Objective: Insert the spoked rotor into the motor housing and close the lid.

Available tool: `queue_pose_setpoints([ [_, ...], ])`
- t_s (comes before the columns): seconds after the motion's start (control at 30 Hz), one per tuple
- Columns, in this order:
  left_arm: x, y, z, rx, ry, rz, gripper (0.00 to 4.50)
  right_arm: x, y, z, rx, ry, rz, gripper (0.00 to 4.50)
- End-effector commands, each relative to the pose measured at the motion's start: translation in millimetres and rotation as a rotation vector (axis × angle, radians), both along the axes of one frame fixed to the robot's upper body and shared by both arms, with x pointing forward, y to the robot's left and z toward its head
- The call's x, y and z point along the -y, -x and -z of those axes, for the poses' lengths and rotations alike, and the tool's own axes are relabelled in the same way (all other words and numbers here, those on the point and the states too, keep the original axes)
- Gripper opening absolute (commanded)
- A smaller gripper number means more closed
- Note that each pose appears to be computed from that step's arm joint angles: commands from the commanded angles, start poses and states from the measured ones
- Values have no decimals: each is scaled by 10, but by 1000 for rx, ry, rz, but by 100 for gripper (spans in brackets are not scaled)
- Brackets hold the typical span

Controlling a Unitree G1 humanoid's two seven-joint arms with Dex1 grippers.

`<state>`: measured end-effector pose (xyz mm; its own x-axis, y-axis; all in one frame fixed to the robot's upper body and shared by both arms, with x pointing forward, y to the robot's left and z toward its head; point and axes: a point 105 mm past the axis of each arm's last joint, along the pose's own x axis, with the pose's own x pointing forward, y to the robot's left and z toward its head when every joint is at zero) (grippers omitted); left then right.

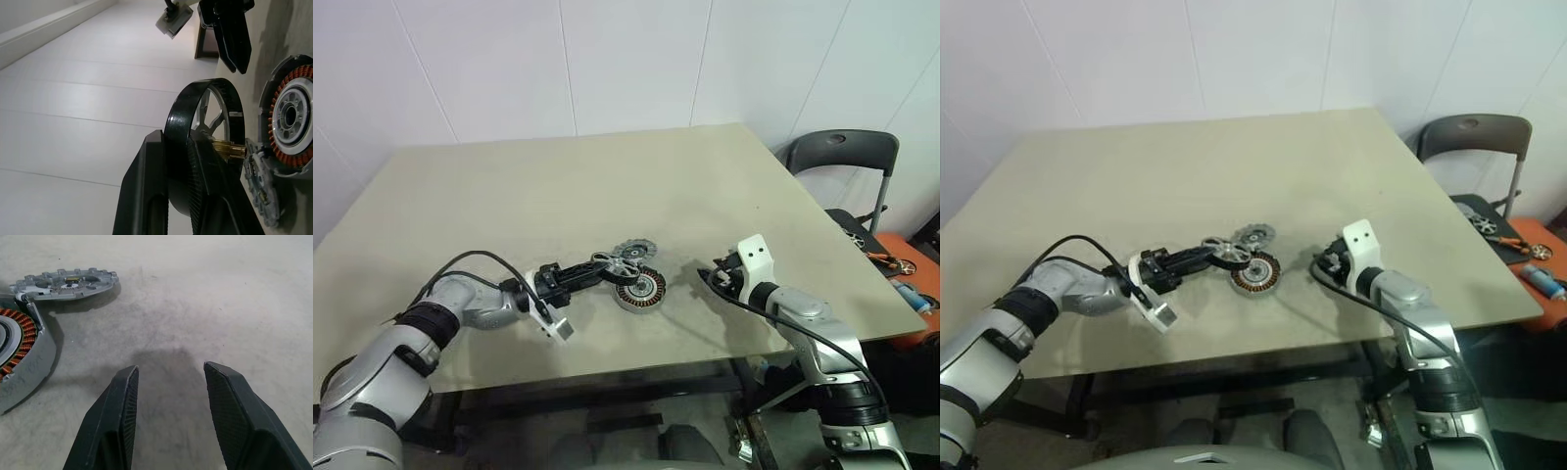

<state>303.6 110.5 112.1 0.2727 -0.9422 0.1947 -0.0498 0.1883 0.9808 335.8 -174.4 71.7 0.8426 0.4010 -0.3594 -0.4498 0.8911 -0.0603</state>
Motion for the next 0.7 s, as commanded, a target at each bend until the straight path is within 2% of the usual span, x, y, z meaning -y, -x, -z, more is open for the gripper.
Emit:
queue_pose_setpoints([
  [0.03, 195, -114, -182, 56, 62, 1, 19, -39, -37, -105, 50, -2, -7, 225],
  [0.13, 699, -297, -103, 69, 38, 8, 19, -45, -40, -96, 50, 0, -6, 225],
  [0.37, 1088, -392, 29, 76, -16, 13, 19, -43, -32, -89, 50, 3, -3, 225],
  [0.7, 832, -452, -25, 94, -8, -11, 19, -74, -40, -61, 47, 2, -4, 225],
])
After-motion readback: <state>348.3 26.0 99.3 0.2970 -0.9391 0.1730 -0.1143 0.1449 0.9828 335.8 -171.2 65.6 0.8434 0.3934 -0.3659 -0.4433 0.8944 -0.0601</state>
